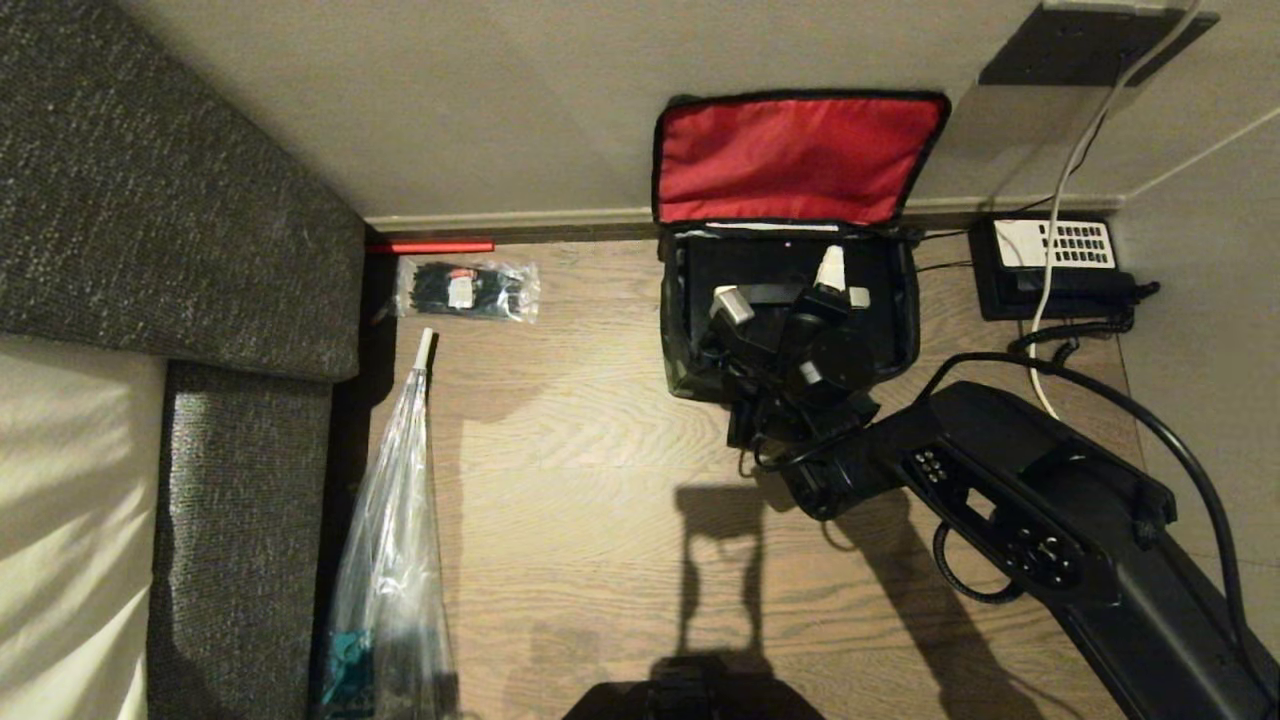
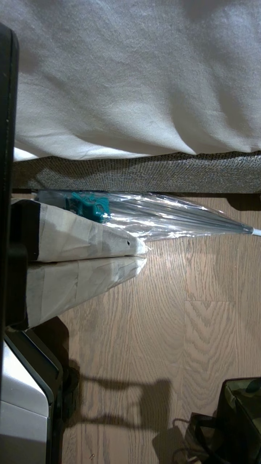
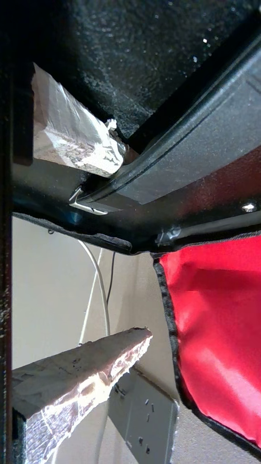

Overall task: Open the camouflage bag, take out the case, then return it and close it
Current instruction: Grip the handle

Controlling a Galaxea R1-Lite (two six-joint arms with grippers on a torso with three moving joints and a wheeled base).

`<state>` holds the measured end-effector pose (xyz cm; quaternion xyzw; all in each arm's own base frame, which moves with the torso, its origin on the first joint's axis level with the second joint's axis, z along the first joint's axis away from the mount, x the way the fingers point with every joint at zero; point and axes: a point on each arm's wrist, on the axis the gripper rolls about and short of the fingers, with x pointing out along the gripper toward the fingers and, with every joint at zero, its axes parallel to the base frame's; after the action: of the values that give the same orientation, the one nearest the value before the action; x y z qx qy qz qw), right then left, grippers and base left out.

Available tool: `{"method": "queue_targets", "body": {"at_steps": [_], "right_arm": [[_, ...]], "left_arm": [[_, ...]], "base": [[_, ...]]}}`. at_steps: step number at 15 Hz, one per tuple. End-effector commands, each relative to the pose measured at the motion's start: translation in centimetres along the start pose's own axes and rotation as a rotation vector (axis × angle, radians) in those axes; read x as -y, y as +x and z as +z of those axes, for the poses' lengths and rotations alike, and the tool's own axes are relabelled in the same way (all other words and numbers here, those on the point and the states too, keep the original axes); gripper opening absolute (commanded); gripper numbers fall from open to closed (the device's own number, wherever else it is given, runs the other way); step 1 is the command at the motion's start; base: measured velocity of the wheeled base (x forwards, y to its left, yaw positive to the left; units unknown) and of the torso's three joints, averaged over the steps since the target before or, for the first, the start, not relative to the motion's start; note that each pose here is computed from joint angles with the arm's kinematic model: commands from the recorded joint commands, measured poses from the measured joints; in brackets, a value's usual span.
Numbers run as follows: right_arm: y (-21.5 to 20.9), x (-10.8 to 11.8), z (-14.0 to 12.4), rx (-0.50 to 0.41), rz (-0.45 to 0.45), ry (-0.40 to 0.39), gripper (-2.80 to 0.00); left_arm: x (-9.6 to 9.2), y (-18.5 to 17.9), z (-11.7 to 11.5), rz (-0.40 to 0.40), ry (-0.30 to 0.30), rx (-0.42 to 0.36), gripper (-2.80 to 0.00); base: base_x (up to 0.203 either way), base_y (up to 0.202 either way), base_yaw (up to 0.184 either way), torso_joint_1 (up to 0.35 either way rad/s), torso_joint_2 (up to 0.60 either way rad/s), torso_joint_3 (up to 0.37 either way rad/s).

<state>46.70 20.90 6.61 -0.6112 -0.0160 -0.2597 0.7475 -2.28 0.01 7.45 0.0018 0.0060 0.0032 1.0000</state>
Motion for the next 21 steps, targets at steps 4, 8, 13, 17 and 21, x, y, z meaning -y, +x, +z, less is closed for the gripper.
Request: {"method": "queue_targets", "body": {"at_steps": [4, 8, 13, 17, 21], "right_arm": [[0.3, 0.1, 0.1, -0.007, -0.017, 0.015, 0.00], [0.2, -0.1, 0.0, -0.009, -0.013, 0.021, -2.80], [0.0, -0.4, 0.0, -0.011, -0.007, 0.030, -2.80], [-0.1, -0.2, 0.0, -0.017, -0.004, 0.029, -2.80], [-2.8, 1.0, 1.6, -0.075, 0.046, 0.057, -2.80]], "left_arm": [[0.0, 0.0, 0.0, 0.003, 0.000, 0.000, -2.80], [0.0, 0.0, 0.0, 0.001, 0.000, 0.001, -2.80], [0.0, 0.0, 0.0, 0.001, 0.000, 0.000, -2.80], [0.0, 0.0, 0.0, 0.000, 0.000, 0.000, -2.80], [0.0, 0.0, 0.0, 0.001, 0.000, 0.000, -2.80]], "base": [[0.000, 0.000, 0.000, 0.000, 0.00, 0.000], [0.000, 0.000, 0.000, 0.000, 0.00, 0.000], [0.000, 0.000, 0.000, 0.000, 0.00, 0.000], [0.000, 0.000, 0.000, 0.000, 0.00, 0.000], [0.000, 0.000, 0.000, 0.000, 0.00, 0.000]]}}
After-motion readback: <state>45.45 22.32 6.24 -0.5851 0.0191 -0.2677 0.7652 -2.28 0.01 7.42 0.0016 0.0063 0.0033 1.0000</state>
